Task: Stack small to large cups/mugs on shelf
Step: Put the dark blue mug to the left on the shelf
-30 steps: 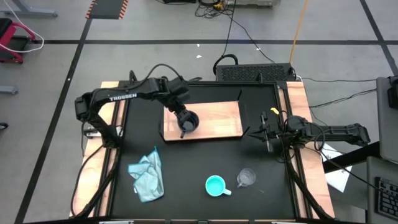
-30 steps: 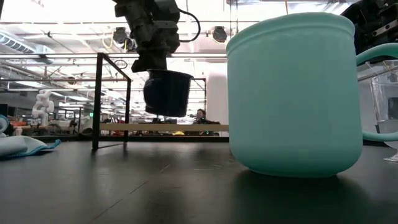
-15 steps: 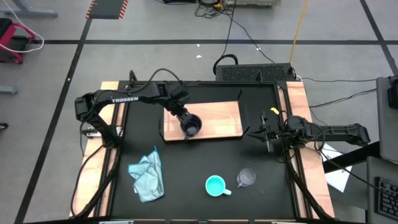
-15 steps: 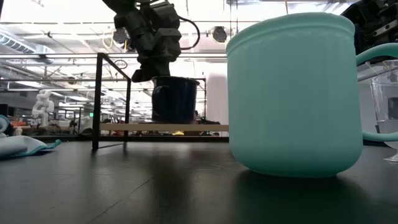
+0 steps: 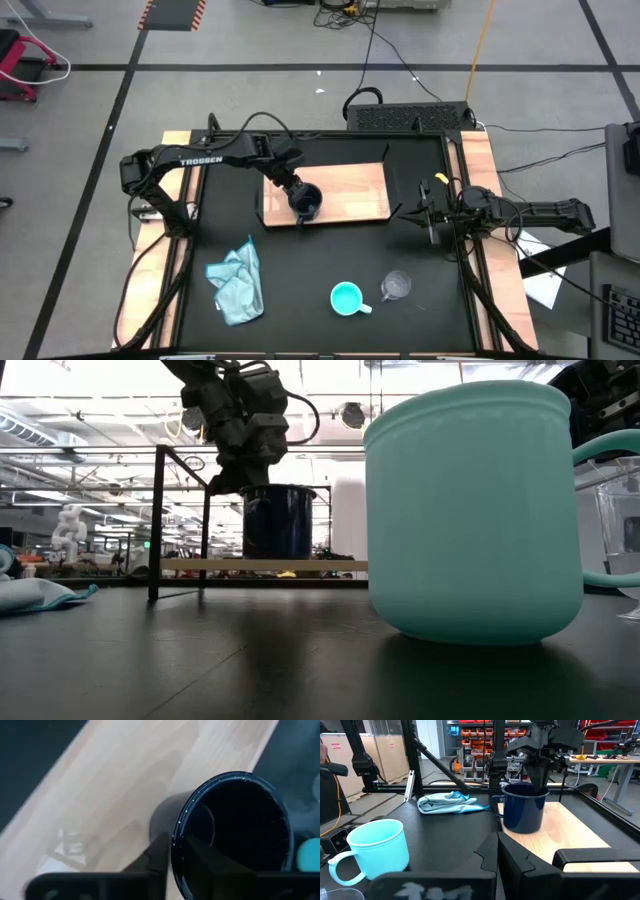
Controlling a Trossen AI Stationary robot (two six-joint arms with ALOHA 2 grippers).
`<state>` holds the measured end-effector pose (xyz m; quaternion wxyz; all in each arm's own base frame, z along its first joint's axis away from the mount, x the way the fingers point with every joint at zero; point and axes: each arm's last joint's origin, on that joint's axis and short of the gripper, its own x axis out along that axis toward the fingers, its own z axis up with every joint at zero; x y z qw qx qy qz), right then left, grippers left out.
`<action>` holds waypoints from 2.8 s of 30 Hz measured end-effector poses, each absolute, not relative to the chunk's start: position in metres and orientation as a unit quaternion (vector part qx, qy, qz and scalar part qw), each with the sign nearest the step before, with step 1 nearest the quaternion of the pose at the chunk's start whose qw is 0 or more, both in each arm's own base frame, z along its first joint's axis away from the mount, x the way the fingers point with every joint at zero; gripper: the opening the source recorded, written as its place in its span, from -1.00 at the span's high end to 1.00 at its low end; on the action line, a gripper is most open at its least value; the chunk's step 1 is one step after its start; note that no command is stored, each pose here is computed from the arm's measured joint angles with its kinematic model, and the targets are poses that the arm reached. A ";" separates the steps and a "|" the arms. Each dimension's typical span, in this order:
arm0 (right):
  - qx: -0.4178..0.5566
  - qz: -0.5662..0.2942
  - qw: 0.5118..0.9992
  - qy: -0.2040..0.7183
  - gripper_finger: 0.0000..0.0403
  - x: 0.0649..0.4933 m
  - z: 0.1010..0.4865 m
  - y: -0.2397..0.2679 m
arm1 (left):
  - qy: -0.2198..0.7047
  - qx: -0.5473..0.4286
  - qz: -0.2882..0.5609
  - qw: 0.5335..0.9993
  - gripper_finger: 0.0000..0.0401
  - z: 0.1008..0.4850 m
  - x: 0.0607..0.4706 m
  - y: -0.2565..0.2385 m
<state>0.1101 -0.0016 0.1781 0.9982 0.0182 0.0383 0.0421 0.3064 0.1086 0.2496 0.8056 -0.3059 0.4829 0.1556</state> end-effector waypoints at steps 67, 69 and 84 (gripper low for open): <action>0.018 0.042 0.998 0.035 1.00 0.110 0.179 -0.002 | 0.604 -0.037 -0.077 0.793 0.32 0.270 0.343 0.147; 0.018 0.042 0.998 0.035 1.00 0.110 0.179 -0.002 | 0.604 -0.038 -0.075 0.793 0.32 0.270 0.343 0.147; 0.012 0.042 0.998 0.035 1.00 0.110 0.179 -0.002 | 0.600 -0.070 -0.041 0.796 0.47 0.270 0.346 0.147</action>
